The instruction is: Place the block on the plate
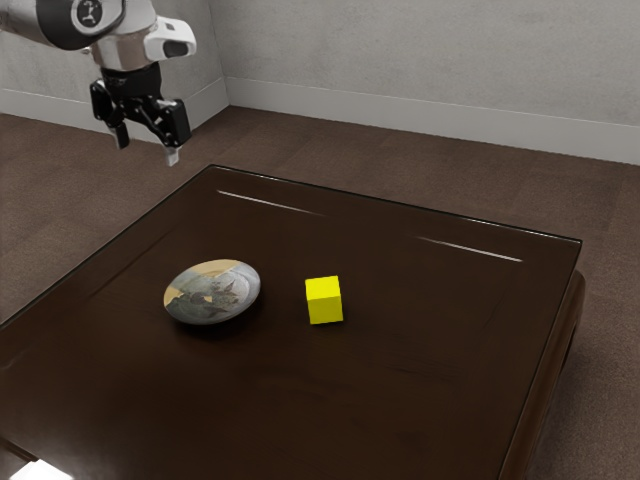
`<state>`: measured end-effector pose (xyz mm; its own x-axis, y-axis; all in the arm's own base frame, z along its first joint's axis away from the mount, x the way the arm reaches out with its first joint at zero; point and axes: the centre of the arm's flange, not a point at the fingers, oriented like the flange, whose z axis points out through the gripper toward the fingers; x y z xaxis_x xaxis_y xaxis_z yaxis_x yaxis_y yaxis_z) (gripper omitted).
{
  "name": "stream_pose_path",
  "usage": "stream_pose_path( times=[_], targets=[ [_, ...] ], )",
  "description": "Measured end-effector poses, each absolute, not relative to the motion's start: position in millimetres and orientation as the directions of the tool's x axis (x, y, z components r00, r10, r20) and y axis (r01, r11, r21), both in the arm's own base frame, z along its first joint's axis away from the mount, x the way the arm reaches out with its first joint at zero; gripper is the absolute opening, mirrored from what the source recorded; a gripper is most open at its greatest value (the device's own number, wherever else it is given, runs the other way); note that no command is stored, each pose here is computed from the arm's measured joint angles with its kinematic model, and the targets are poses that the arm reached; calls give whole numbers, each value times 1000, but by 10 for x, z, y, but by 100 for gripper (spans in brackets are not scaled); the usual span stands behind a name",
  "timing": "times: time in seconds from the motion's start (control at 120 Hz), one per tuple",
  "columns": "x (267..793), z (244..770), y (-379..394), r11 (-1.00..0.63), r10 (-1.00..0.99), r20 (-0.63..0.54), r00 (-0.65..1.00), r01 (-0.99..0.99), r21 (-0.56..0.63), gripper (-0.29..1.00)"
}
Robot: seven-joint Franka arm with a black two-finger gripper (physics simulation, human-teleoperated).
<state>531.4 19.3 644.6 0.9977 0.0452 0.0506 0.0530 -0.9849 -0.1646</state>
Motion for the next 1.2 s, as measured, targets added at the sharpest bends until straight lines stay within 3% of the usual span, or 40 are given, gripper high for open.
stream_pose_path(
  times=[0.2, 0.442, 0.692, 0.9, 1.2],
  targets=[
    [5445, 6263, -5, -981, 31, 38, 999, 37, -191, 70],
    [6034, 4865, -360, -991, 113, -106, 988, 104, -86, 70],
    [6371, 3800, -997, -968, 251, -135, 959, 249, -33, 70],
    [6724, 3475, -1243, -930, 367, -82, 926, 367, -16, 70],
    [7079, 3165, -1021, -901, 434, -47, 900, 434, -13, 70]
  ],
)
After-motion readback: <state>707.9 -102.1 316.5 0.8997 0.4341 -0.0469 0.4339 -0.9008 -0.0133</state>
